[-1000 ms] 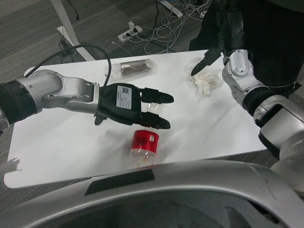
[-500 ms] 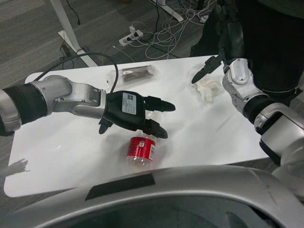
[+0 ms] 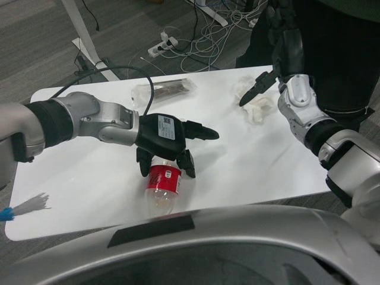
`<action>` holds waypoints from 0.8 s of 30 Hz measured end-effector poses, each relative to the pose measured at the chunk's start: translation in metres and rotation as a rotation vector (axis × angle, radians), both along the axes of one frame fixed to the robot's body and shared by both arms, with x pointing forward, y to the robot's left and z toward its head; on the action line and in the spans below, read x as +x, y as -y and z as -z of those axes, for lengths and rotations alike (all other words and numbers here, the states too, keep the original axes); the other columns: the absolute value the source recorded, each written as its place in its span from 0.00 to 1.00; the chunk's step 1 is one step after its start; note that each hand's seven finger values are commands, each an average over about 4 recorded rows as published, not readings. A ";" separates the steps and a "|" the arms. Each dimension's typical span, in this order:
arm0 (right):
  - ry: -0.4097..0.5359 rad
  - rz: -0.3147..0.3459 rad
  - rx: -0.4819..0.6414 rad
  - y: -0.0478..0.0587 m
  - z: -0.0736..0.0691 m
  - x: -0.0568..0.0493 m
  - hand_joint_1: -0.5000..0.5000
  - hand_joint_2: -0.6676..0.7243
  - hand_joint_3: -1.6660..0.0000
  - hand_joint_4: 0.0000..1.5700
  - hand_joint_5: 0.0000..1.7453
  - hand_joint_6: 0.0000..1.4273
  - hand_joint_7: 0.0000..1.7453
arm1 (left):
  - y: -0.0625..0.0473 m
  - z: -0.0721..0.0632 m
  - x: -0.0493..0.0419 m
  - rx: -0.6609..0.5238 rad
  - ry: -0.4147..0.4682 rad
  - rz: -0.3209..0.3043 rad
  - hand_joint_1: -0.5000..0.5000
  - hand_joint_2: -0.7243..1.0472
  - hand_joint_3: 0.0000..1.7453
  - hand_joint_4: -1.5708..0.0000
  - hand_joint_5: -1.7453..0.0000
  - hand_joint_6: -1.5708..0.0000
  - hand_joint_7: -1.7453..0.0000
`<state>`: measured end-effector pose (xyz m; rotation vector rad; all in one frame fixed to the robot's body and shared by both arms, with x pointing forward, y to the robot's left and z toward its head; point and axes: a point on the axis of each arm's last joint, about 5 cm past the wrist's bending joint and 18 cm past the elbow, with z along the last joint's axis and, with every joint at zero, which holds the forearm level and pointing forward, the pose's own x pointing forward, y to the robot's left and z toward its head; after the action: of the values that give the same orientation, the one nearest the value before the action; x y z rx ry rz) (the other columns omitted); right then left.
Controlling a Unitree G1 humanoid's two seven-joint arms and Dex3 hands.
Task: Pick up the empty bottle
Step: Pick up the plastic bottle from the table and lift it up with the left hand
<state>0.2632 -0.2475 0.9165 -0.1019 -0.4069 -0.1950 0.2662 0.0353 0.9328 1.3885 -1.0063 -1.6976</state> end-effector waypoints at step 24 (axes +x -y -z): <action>0.013 -0.027 0.005 -0.005 -0.001 0.000 0.04 1.00 1.00 0.00 0.00 0.00 0.00 | -0.004 0.000 0.0200 0.055 -0.061 -0.280 0.00 1.00 0.00 0.01 0.00 0.05 0.21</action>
<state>0.2630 -0.2427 0.9172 -0.0901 -0.4202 -0.1704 0.2862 0.0393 0.9328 1.4299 -0.6997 -1.5584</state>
